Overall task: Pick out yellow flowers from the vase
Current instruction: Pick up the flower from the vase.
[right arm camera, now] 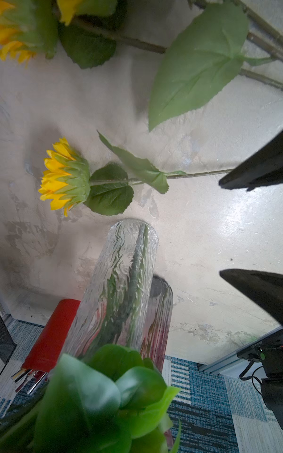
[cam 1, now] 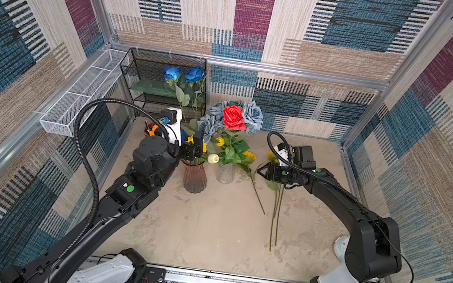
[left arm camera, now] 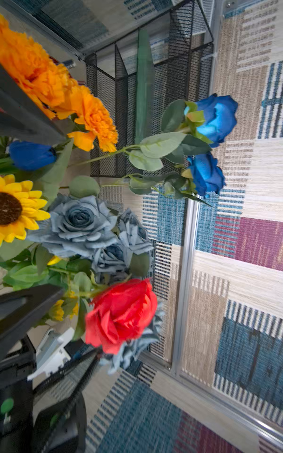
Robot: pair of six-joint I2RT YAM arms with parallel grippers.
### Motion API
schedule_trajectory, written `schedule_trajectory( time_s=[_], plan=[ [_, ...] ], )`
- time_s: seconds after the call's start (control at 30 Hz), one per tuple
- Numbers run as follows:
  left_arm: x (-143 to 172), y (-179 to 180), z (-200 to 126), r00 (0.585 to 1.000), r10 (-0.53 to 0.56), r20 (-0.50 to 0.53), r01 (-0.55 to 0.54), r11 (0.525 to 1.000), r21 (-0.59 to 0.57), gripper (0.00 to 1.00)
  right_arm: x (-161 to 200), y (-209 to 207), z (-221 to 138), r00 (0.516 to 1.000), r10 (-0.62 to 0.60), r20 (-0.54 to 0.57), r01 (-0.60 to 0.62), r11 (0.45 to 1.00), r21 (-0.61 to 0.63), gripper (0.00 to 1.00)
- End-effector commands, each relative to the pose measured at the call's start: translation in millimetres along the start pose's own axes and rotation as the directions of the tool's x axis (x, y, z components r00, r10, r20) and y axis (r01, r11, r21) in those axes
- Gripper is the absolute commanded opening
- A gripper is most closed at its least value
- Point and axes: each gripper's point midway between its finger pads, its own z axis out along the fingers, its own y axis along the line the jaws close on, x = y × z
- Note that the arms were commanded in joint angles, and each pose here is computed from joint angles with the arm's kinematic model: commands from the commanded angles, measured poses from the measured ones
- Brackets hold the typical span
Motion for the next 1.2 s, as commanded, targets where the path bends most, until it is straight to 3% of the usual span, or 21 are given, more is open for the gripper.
schedule_trajectory(
  time_s=[0.0,0.27,0.4,0.8,1.17],
  plan=[
    [19,-6,-7,0.995,-0.006,-0.102,0.011,0.999,0.049,0.87,-6,6,-1,1.000,-0.020,0.020,0.020,1.000,-0.022,0.55],
    [80,12,-9,0.994,-0.070,-0.081,0.071,0.997,0.005,0.72,-4,5,3,1.000,-0.015,0.011,0.015,0.999,-0.030,0.55],
    [108,17,-2,0.990,-0.060,-0.124,0.058,0.998,-0.019,0.70,-5,5,2,1.000,-0.016,0.013,0.017,1.000,-0.026,0.55],
    [140,15,21,0.991,-0.055,-0.122,0.053,0.998,-0.018,0.67,-5,6,4,1.000,-0.011,0.008,0.011,0.999,-0.034,0.55],
    [135,15,50,0.999,0.009,-0.038,-0.011,0.998,-0.055,0.64,-4,9,3,1.000,-0.014,0.006,0.015,0.999,-0.042,0.55]
  ],
)
